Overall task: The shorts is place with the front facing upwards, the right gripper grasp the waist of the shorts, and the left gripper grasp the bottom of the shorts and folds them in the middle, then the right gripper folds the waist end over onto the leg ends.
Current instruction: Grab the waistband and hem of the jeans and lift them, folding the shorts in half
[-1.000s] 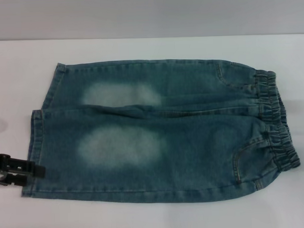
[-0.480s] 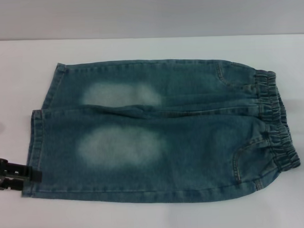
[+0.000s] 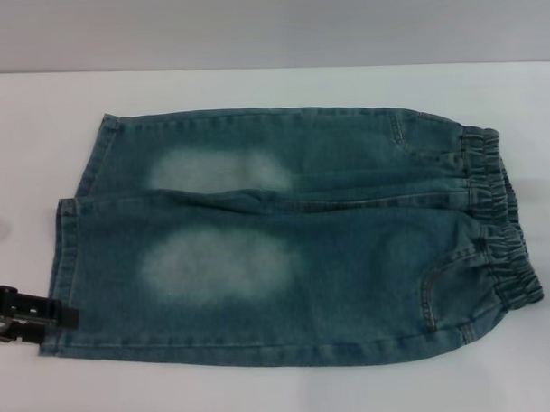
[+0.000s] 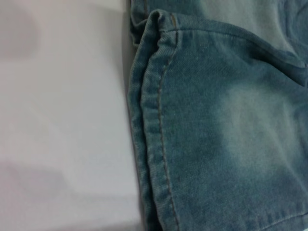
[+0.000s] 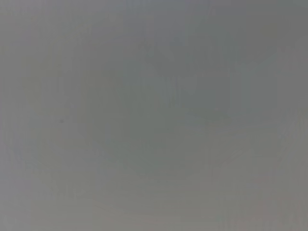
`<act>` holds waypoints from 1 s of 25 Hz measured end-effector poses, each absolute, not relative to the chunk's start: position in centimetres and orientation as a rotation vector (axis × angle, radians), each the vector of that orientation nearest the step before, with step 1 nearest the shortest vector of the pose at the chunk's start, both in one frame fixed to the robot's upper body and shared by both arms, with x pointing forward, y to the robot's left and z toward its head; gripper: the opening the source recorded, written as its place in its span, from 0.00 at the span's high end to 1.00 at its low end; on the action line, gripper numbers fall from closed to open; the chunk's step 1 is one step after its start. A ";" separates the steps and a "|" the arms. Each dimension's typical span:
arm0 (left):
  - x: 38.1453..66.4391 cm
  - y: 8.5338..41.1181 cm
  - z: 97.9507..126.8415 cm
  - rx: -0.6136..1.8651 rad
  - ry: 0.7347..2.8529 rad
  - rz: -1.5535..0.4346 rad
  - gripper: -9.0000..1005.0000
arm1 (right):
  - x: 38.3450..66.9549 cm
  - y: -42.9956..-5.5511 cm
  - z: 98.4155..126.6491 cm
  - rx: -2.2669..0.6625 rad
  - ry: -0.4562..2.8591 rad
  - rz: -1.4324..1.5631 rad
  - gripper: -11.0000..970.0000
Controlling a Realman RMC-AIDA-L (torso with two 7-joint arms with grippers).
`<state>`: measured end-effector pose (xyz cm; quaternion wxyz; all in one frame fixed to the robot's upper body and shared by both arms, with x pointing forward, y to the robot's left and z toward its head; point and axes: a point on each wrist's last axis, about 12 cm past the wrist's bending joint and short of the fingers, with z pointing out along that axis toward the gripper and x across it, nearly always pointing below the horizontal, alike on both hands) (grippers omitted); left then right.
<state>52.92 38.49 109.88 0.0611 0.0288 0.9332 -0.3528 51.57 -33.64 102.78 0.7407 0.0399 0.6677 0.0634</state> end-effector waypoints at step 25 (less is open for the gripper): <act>52.6 38.6 109.5 0.083 2.824 -1.067 0.19 | 51.4 -33.6 102.6 0.093 1.468 0.143 0.27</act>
